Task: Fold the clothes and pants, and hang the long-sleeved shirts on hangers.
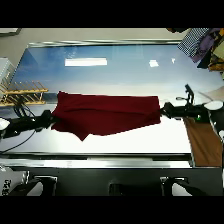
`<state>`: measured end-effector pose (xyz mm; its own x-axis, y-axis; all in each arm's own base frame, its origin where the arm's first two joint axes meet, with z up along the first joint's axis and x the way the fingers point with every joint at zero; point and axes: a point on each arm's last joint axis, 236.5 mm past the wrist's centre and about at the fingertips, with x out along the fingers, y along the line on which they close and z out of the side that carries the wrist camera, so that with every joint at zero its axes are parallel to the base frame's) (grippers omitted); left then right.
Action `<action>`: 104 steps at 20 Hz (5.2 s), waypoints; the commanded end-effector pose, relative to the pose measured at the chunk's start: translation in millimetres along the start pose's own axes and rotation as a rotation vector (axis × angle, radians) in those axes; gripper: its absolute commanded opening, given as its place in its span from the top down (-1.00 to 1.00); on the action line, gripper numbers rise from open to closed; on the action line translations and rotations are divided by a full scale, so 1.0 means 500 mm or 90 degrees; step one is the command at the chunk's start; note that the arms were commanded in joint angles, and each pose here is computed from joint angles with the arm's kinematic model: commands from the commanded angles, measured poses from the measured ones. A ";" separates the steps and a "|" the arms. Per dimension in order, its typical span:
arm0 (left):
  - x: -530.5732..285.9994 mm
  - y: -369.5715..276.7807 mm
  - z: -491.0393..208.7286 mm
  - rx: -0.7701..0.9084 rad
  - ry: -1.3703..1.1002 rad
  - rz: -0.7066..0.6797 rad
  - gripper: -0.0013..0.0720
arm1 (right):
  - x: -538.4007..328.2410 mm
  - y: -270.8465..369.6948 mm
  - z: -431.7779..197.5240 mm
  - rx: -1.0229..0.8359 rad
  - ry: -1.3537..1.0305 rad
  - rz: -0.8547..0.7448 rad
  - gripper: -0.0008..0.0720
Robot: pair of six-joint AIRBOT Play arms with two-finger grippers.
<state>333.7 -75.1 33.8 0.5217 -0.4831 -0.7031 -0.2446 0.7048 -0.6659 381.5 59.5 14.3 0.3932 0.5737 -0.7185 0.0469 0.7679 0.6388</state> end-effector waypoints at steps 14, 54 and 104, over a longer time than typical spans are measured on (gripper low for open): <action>-0.209 -0.043 -0.042 0.105 0.070 0.120 0.93 | -0.220 0.068 -0.147 -0.037 0.185 -0.201 0.89; 0.264 0.006 0.237 0.052 0.128 0.047 0.04 | 0.087 -0.142 0.013 0.133 0.152 -0.166 -0.53; 0.521 -0.517 -0.336 0.024 0.234 -0.142 0.93 | -0.321 -0.021 0.086 0.085 0.044 -0.373 0.88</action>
<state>417.6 -427.2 -7.0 0.2220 -0.7611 -0.6095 -0.0409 0.6172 -0.7857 371.3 -32.7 112.1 0.1877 0.1901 -0.9636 0.2860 0.9280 0.2388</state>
